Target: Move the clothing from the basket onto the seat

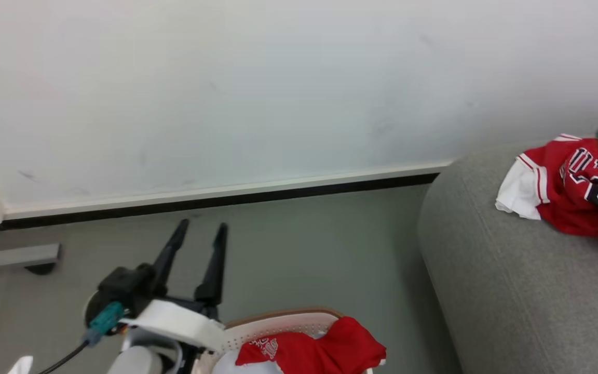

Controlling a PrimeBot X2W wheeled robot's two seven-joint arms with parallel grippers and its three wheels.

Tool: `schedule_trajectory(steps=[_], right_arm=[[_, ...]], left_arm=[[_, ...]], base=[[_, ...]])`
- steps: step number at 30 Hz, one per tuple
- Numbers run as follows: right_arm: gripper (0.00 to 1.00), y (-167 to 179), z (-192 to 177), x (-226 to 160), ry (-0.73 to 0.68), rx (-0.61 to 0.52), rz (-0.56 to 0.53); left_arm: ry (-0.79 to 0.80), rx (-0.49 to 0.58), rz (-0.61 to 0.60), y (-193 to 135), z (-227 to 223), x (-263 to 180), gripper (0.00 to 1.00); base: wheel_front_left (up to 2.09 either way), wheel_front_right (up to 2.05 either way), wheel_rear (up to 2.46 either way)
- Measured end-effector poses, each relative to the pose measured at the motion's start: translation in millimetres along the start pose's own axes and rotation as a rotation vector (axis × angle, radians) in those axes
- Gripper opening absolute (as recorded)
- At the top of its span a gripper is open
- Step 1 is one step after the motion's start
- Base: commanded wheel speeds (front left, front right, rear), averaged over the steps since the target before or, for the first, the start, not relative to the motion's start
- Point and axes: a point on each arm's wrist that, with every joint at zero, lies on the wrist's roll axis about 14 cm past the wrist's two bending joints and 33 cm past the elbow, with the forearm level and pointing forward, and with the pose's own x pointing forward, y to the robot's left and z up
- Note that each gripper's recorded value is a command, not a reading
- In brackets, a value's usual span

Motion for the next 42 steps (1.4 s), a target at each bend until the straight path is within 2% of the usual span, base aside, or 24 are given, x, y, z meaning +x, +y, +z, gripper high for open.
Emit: schedule_trajectory(steps=[4,8,11,18,20,23,42], right_arm=[[1.00,44.6,-18.9,-11.4,-0.009,0.086,0.070],[1.00,73.6,-40.9,-30.1,0.008,0.146,0.097],[1.00,90.5,-42.6,-42.2,-0.019,0.195,0.096],[1.00,109.4,-62.8,-77.0,-0.005,0.237,0.050],[1.00,119.5,-68.0,-83.6,0.010,0.198,0.074],[1.00,135.9,-79.1,-92.0,0.042,0.227,0.092],[1.00,137.4,-75.3,-85.3,0.024,0.260,0.066]], left_arm=[[-0.014,0.010,0.108,29.6,7.1,-18.9,1.00],[-0.021,-0.006,0.189,46.3,8.8,-34.8,1.00],[-0.009,-0.016,0.237,56.3,4.3,-47.7,1.00],[0.029,-0.021,0.257,58.3,-10.2,-58.8,1.00],[0.038,-0.020,0.264,59.6,-13.6,-61.7,1.00],[0.053,-0.015,0.269,59.0,-18.7,-65.3,1.00],[0.094,-0.020,0.270,52.2,-33.2,-66.9,1.00]], base=[[0.00,0.00,0.00],[0.00,0.00,0.00],[0.00,0.00,0.00],[0.00,0.00,0.00],[0.00,0.00,0.00],[0.00,0.00,0.00],[0.00,0.00,0.00]])
